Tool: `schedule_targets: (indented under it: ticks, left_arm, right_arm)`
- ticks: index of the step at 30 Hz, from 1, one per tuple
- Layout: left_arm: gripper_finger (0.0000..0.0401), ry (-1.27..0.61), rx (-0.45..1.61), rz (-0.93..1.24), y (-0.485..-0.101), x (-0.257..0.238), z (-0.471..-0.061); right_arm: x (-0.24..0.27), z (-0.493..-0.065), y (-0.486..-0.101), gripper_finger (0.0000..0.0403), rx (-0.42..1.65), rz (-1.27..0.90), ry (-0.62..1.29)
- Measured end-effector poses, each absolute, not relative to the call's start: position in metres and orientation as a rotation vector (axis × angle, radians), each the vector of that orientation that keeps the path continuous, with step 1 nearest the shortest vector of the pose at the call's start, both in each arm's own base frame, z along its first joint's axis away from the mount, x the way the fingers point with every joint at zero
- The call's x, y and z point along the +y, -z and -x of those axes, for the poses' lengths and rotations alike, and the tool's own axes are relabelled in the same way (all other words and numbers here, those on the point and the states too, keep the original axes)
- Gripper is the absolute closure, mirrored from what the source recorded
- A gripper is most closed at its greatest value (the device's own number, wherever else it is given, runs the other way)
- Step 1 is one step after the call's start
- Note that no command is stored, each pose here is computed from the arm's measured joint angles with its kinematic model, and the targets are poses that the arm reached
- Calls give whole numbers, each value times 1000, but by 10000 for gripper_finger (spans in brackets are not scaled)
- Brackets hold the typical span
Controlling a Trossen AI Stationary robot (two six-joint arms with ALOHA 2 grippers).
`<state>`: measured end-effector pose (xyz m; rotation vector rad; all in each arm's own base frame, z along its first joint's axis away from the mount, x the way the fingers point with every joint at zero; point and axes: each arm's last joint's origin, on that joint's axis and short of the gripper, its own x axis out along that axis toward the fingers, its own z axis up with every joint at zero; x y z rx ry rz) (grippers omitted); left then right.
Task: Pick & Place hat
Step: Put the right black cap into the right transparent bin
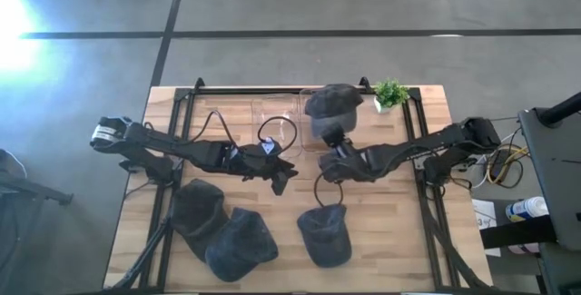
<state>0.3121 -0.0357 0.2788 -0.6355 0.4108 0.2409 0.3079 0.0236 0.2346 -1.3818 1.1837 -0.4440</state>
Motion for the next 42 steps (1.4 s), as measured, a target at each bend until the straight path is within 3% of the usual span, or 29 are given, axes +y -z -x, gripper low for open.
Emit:
schedule_targets:
  ticks: [21, 35, 42]
  left_arm:
    - [261, -240, 411, 635, -279, -36, -312]
    - [261, -240, 411, 635, -279, -36, -312]
    - [261, -249, 408, 633, -279, -35, -312]
  right_arm:
    - [-10, -315, -214, 377, 1168, 1215, 263]
    - [-11, -315, -217, 272, 1209, 1138, 121]
    - [-8, -320, -238, 240, 1194, 1078, 160]
